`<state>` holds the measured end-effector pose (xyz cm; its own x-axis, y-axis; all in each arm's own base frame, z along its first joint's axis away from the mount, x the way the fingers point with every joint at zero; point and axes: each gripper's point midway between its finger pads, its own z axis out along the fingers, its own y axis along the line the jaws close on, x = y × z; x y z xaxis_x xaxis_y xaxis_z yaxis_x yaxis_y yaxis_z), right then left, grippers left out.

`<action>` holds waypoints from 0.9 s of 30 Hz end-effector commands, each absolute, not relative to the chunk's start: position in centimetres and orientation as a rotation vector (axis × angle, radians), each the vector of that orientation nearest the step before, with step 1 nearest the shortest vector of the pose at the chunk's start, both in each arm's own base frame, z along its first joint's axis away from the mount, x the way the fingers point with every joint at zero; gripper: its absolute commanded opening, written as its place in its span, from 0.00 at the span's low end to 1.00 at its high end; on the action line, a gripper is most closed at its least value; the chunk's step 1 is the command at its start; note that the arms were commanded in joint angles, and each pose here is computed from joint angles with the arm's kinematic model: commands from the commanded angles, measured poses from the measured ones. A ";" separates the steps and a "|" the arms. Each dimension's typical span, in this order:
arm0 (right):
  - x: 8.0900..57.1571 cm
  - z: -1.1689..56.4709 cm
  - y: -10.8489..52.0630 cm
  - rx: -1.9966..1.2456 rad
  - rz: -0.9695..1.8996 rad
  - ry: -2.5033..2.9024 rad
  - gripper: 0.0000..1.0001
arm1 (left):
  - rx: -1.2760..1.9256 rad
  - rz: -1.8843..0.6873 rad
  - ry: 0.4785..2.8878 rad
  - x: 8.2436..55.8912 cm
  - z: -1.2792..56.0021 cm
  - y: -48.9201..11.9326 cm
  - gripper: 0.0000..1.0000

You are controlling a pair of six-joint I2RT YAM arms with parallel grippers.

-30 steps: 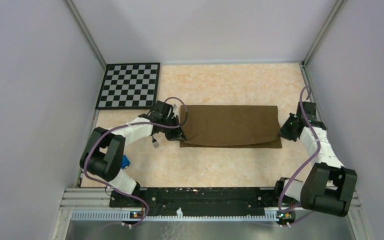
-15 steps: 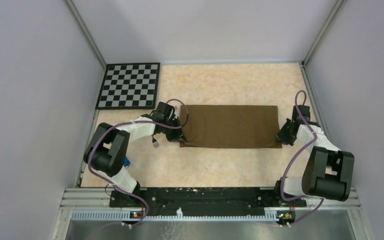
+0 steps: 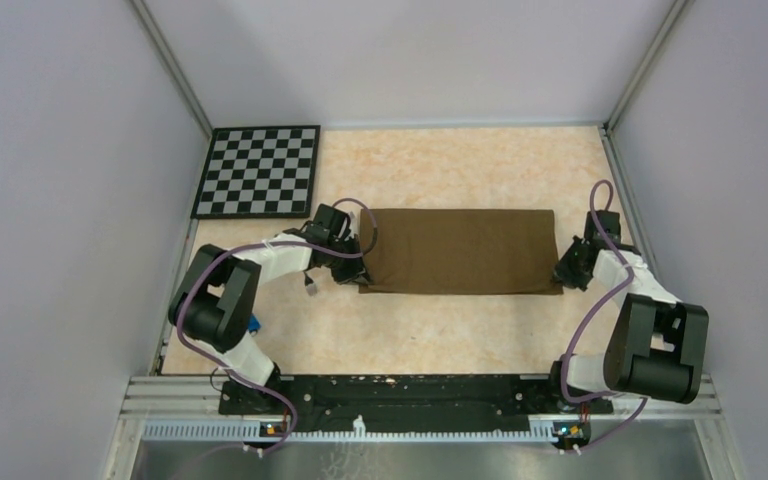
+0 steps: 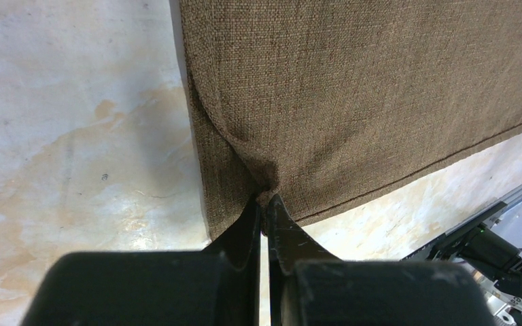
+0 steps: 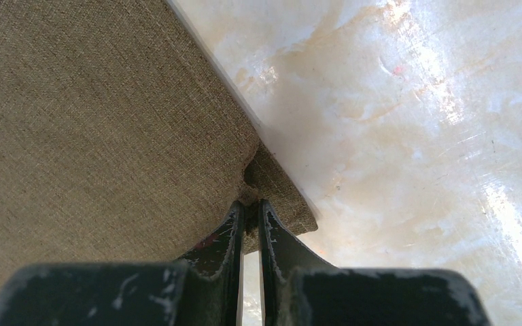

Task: Fold the napkin into a case and place the utensils inside
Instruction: Fold and flatten the napkin at the center of the board, then smooth out the rectangle-folded napkin at the center of the board.

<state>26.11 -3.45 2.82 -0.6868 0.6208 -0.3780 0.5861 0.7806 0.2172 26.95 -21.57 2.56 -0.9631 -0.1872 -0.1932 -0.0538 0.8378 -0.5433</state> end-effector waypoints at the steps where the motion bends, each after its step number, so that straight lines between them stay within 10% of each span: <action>1: 27.2 4.8 -4.2 0.878 0.087 2.474 0.09 | -0.144 -0.765 2.766 27.2 3.1 -21.1 0.10; 7: 28.5 12.2 -5.8 0.765 0.023 2.233 0.56 | -0.021 -0.748 2.652 27.0 9.4 -20.3 0.54; 17: 30.5 8.7 -0.3 0.670 0.428 2.396 0.57 | 0.041 -1.170 2.593 27.6 10.6 -26.2 0.72; 27: 30.9 6.0 -2.4 0.647 0.194 2.408 0.58 | -0.020 -0.910 2.622 29.9 6.1 -24.2 0.93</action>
